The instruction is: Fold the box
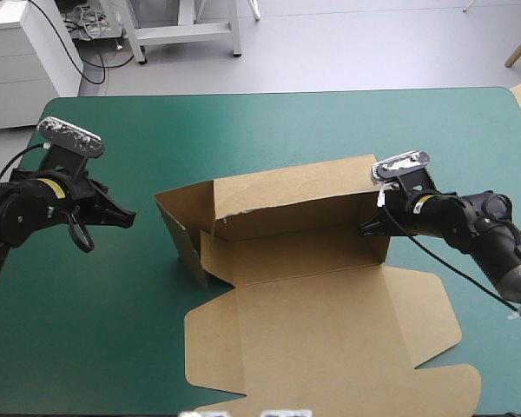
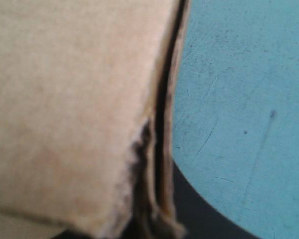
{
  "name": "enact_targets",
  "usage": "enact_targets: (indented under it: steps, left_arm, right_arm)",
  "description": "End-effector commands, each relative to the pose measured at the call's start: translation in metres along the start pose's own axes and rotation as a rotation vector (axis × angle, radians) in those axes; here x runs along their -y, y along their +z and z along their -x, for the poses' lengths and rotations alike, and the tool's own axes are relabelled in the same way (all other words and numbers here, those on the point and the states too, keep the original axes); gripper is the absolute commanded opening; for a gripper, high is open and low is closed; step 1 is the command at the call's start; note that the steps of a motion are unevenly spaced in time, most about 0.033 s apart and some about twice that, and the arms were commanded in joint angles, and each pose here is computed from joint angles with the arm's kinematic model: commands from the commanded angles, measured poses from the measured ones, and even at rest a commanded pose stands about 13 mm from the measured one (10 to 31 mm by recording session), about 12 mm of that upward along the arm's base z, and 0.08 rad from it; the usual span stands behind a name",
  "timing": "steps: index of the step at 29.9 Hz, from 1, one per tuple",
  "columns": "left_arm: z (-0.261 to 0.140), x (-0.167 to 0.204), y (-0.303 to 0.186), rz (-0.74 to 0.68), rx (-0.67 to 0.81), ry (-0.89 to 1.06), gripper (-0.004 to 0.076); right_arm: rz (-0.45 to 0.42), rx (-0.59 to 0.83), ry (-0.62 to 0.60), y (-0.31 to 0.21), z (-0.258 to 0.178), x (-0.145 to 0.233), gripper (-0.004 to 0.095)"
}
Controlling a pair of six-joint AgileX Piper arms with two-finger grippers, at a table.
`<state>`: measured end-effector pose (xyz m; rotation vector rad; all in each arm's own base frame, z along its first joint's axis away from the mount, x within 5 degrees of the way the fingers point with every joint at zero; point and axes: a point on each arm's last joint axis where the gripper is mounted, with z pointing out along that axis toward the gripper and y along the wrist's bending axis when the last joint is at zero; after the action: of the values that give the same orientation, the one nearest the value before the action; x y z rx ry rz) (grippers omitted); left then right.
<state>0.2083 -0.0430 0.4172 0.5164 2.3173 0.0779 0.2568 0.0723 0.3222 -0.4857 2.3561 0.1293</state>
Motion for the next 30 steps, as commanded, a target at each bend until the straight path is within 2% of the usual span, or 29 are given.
enact_targets:
  steps: [1,7,15,30]
  left_arm:
    - [0.0,-0.002,-0.011,0.033,0.101,-0.019,-0.0008]
    - [-0.002,-0.002,-0.015,0.042,0.128,-0.019,-0.0008]
    - [0.001,-0.003,-0.019,0.051,0.177,-0.019,-0.0008]
    - [0.004,-0.003,-0.019,0.056,0.206,-0.018,-0.0008]
  right_arm:
    - [-0.023,0.096,0.011,-0.031,0.022,0.004,-0.0016]
    - [-0.033,-0.024,0.049,-0.043,0.021,0.005,-0.0016]
    - [-0.018,-0.19,0.074,-0.022,0.011,0.006,-0.0016]
    - [-0.027,-0.151,0.077,0.068,0.048,0.017,-0.0016]
